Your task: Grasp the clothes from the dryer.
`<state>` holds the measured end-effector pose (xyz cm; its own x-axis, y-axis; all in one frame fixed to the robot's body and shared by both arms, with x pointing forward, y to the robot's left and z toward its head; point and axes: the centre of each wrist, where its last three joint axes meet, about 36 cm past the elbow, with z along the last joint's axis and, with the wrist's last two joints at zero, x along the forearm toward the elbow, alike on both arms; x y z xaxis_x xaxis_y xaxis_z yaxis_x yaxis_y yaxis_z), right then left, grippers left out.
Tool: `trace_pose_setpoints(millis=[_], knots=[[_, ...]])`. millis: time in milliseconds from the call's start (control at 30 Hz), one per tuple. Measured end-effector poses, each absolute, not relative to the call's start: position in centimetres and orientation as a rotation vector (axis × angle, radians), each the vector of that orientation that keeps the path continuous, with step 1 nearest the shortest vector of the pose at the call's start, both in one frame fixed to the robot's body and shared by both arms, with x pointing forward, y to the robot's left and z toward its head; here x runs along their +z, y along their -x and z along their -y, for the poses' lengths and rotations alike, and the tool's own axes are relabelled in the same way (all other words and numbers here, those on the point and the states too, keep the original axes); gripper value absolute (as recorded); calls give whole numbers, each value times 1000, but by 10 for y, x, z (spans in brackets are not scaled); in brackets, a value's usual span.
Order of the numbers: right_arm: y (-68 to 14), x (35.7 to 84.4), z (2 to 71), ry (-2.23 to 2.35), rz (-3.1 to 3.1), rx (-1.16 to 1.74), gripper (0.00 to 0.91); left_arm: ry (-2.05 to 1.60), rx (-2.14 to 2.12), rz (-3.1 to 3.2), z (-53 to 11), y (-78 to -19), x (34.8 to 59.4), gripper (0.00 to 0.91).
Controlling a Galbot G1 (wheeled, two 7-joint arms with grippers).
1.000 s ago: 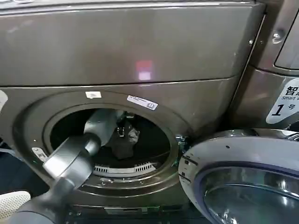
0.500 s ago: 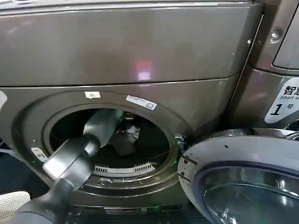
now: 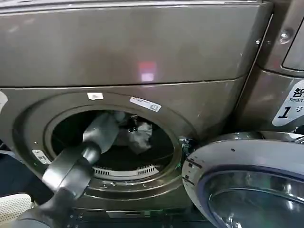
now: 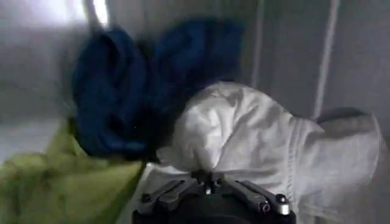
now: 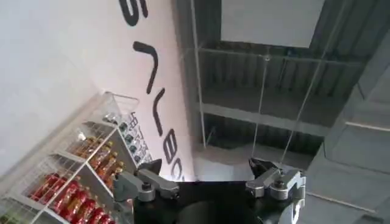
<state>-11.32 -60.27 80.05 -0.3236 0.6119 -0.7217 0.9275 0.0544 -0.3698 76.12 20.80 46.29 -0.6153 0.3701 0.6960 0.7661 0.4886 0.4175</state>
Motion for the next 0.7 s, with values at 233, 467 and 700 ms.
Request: trace_pose_setpoints(millis=[233, 467, 700], knots=[[112, 798, 604, -1542, -1970, -1155, 907, 866, -782, 2535, -210, -736, 449, 0], [108, 797, 603, -1534, -1971, -1153, 907, 778, -459, 2818, -203, -697, 429, 0], [107, 797, 604, -1538, -1971, -1142, 907, 587, -176, 3071, -195, -661, 424, 0]])
